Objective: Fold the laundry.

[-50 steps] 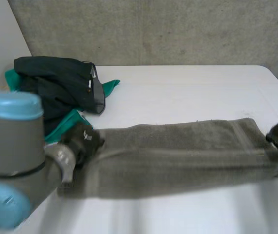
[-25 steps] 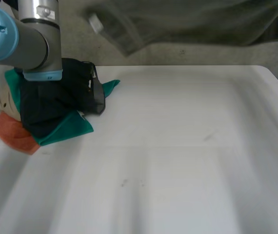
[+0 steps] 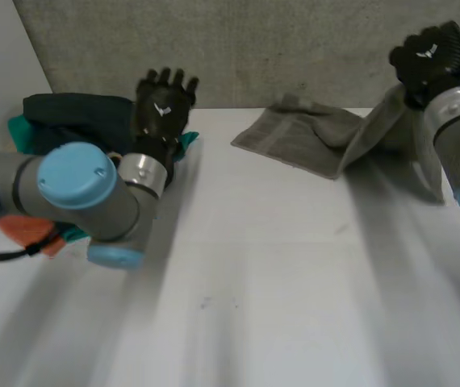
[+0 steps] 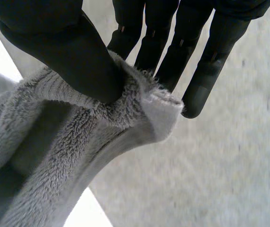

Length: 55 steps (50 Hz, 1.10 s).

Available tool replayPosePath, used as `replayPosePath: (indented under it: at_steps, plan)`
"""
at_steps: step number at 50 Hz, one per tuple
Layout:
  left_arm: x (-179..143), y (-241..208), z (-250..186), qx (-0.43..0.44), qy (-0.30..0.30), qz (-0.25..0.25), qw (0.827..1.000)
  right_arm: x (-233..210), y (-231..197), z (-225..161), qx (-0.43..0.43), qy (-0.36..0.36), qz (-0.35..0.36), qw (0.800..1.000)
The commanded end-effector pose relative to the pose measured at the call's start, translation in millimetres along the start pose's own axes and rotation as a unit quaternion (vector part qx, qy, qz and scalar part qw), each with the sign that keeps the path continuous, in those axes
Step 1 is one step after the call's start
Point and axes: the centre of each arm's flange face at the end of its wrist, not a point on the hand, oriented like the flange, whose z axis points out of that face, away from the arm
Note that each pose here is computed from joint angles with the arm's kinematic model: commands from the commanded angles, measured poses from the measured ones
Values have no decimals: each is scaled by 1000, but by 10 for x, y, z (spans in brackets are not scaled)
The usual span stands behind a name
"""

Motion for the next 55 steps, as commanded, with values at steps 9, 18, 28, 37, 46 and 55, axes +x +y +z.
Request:
replayPosePath:
  at_steps: [9, 18, 28, 37, 46, 55]
  plan:
    - [452, 71, -168, -54, 61, -131, 988, 561, -1652, -950, 172, 9, 16, 985]
    - [714, 218, -148, -59, 78, -155, 983, 780, -2180, -1580, 238, 7, 38, 971]
    - [713, 241, -10, -51, 51, -202, 977, 869, -2305, -1878, 252, 1, 49, 967]
    - [903, 352, -277, -127, 128, -230, 956, 867, -2308, -1883, 252, 1, 51, 966]
    - [942, 395, -442, -169, 209, -246, 931, 963, -2212, -1728, 234, 26, 37, 971]
    - [-176, 149, -98, -139, 86, -238, 958, 915, -2083, -1592, 214, 21, 31, 976]
